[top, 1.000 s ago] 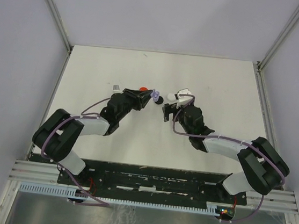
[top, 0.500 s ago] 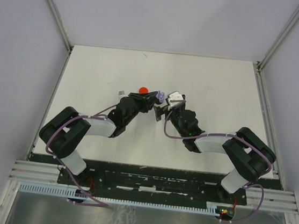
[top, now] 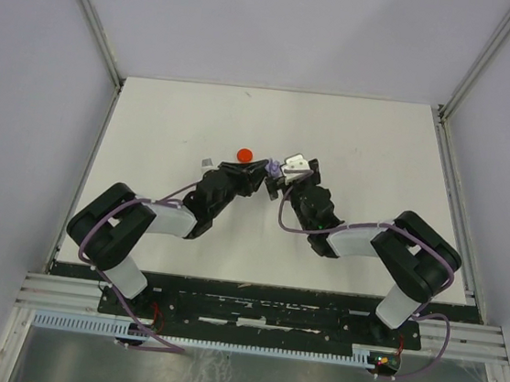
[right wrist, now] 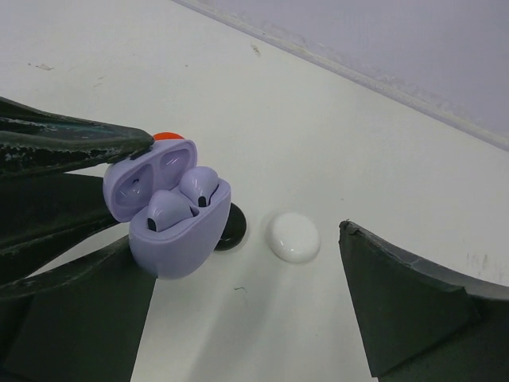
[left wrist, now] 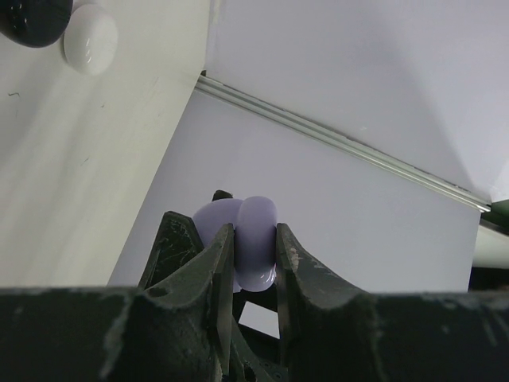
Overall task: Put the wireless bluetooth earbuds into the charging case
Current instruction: Close the charging case, then place the charging case at the center of the board.
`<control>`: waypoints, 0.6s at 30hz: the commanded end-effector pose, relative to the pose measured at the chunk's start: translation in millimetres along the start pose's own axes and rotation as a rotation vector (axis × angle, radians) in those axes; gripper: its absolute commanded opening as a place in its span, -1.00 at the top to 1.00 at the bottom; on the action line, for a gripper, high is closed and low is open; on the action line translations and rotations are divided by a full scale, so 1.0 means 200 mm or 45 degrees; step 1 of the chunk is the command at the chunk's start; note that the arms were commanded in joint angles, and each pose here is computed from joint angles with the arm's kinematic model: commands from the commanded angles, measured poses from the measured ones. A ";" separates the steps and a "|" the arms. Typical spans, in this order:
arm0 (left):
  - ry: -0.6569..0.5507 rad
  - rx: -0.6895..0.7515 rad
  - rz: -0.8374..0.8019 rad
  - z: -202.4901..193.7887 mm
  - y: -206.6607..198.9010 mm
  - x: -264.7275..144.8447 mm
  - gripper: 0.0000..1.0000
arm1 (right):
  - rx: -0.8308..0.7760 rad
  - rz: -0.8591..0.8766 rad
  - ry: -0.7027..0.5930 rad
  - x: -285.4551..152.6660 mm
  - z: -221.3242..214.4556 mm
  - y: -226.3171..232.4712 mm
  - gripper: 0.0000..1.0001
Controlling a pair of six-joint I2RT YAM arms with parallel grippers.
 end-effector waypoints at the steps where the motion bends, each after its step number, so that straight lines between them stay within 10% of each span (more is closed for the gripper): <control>1: 0.047 -0.067 -0.064 -0.03 -0.06 -0.05 0.94 | -0.008 -0.100 -0.153 0.04 0.16 -0.04 -0.99; 18: 0.003 0.058 -0.039 0.10 0.02 -0.09 0.94 | 0.031 -0.451 0.019 -0.15 0.23 -0.29 -0.99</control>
Point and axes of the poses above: each gripper's point midway between its finger pads, its own x axis out along the fingers, its own y axis along the line the jaws close on, z = x × y, the point moved 4 cm from there along -x, back along the fingers, and after that the axes turned 8 degrees about x, right-handed, at the moved point
